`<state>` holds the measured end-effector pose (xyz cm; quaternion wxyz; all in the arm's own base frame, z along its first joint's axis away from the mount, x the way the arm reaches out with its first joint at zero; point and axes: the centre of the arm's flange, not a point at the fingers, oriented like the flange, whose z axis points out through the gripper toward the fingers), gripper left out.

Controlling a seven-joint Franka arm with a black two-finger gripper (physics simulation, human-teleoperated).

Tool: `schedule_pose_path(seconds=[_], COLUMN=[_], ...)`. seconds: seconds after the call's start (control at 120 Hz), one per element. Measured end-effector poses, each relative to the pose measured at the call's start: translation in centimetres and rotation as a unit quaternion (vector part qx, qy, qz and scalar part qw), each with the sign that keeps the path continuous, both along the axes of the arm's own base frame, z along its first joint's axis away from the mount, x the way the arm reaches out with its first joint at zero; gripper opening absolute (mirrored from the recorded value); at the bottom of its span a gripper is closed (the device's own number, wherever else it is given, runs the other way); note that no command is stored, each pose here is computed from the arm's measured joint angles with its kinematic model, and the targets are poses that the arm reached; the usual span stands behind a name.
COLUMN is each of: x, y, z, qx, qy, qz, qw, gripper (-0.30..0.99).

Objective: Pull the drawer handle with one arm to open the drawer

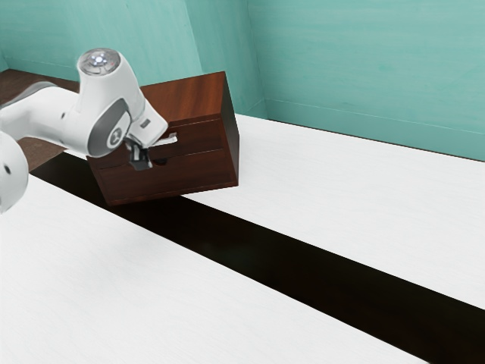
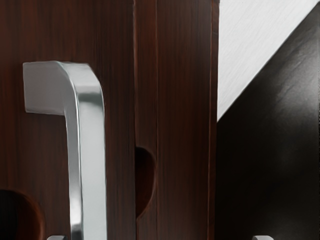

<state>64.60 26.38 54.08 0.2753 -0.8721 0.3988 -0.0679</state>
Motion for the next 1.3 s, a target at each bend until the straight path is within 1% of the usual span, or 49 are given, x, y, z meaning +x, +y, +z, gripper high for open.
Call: schedule_pose_path(seconds=[0.1, 0.275, 0.4, 0.475, 0.533, 0.592, 0.625, 0.75, 0.875, 1.0, 1.192, 1.225, 1.3], x=[0.6, 1.4, 2.3, 2.7, 2.6, 2.4, 2.2, 0.9, -0.2, -1.7, -3.0, -3.2, -3.9], y=[-0.5, -0.6, -0.7, -1.0, -1.1, -1.3, -1.4, -1.6, -1.6, -2.1, -4.1, -4.4, -4.9], z=[-0.7, -0.7, -1.8, -2.4, -2.8, -3.1, -3.1, -2.7, -2.8, -3.0, -2.8, -2.7, -2.3], qx=[-0.006, -0.007, -0.012, -0.017, -0.021, -0.023, -0.024, -0.027, -0.037, -0.051, -0.072, -0.073, -0.075], qy=[-0.004, -0.015, -0.014, -0.013, -0.011, -0.007, -0.005, -0.003, 0.000, 0.004, 0.004, 0.004, 0.004], qz=[-0.006, -0.009, -0.011, -0.013, -0.013, -0.013, -0.014, -0.013, -0.008, -0.006, -0.014, -0.016, -0.019], qw=[1.000, 1.000, 1.000, 1.000, 1.000, 1.000, 1.000, 1.000, 0.999, 0.999, 0.997, 0.997, 0.997], gripper=[0.47, 0.47, 0.55, 0.54, 0.56, 0.67, 0.71, 0.70, 0.72, 0.79, 0.82, 0.81, 0.74])
